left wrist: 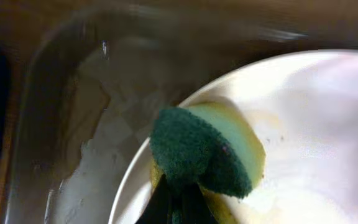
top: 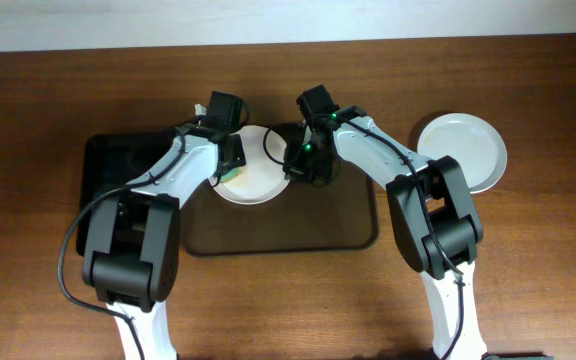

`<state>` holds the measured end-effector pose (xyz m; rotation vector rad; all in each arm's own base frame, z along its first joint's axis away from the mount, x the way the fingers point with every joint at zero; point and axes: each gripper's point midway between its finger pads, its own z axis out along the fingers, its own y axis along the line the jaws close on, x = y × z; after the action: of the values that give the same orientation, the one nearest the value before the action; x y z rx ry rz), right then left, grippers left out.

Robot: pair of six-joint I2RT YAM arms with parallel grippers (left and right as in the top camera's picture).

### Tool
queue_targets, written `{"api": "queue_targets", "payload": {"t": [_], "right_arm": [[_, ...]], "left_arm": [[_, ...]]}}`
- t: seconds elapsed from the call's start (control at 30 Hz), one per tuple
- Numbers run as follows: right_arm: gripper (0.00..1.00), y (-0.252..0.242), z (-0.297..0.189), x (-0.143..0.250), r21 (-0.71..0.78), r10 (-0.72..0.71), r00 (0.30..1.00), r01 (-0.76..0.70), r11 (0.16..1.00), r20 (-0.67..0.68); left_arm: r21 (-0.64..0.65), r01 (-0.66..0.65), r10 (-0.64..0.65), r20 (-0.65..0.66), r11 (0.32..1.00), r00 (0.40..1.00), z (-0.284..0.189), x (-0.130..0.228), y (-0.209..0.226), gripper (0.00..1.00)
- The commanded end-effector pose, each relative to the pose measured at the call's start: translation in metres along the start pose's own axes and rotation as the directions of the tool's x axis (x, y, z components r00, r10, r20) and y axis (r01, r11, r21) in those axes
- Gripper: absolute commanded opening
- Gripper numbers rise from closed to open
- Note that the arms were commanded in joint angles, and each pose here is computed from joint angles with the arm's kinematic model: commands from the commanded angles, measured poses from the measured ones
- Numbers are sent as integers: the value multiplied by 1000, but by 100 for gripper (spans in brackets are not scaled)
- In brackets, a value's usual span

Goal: Clean dirty plates on tray and stack at the side
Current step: 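Scrub the pink-tinted plate with the sponge in the left gripper, then lift the pink-tinted plate and stack it on the right plate pile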

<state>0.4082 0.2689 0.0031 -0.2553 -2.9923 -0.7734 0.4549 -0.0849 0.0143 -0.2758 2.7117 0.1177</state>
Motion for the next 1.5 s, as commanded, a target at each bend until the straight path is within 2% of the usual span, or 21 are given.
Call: {"api": "queue_targets", "payload": {"t": [0.0,0.03,0.1,0.17,0.2,0.27,0.33,0.43,0.53,0.57,0.6,0.63,0.7,0.77,0.87,0.93,1.03,1.13,1.2,1.37,1.47], "right_arm": [[4,-38,36,19,112,23,997,-15,994,-73],[4,-37,37,21,112,16,997,-8,994,-75],[4,-35,38,22,111,5,997,4,994,-77],[4,-35,38,22,110,4,997,5,994,-77],[4,-35,38,22,111,4,997,5,994,-77],[4,-35,38,22,111,4,997,5,994,-78],[4,-35,38,22,111,4,997,5,994,-77],[4,-35,38,22,112,4,997,5,994,-77],[4,-36,38,22,114,4,997,5,993,-75],[4,-35,38,21,112,2,997,6,994,-73],[4,-35,38,20,110,1,998,7,994,-70],[4,-34,38,21,107,1,997,7,994,-73],[4,-34,38,21,107,1,997,7,994,-74],[4,-34,38,21,109,2,997,6,994,-75],[4,-35,38,22,109,3,997,6,994,-76],[4,-35,38,22,111,4,997,5,994,-78],[4,-35,38,22,111,4,997,5,994,-77],[4,-35,38,22,110,3,997,5,994,-76],[4,-35,38,22,110,3,997,5,994,-76],[4,-35,38,22,111,-11,997,20,994,-80],[4,-35,37,22,109,-14,997,23,994,-80]], "left_arm": [[241,-123,179,-227,963,957,2,55,-27,1],[330,-150,244,-265,932,933,-5,68,-35,1],[627,-206,431,-230,751,873,-31,87,-66,1],[638,-195,414,-213,745,885,-30,80,-63,1],[608,-185,372,-195,772,908,-23,67,-58,1],[392,-112,192,-172,913,966,3,33,-24,1],[200,-82,104,-105,976,989,15,10,4,1],[-36,-40,39,-35,999,999,18,-2,34,1],[-93,-108,88,-195,990,977,9,42,38,1],[-214,-80,28,-237,974,971,1,56,57,1],[-220,-72,9,-274,973,962,-2,66,58,1],[-172,-61,6,-306,983,952,-2,73,50,1],[169,-86,151,-422,982,894,-10,97,-1,1],[455,-113,315,-397,883,862,-25,104,-41,1],[573,-65,314,-347,817,884,-23,92,-56,1],[479,-20,202,-331,877,922,-2,70,-33,1],[136,-5,41,-260,991,965,25,42,28,1],[-152,-3,-28,-202,988,979,16,31,62,1],[-272,-62,17,-162,960,987,-7,14,65,1],[-280,-43,32,-46,959,998,-75,-46,36,1],[-179,-7,-13,-108,984,994,-100,-52,34,1]]}}
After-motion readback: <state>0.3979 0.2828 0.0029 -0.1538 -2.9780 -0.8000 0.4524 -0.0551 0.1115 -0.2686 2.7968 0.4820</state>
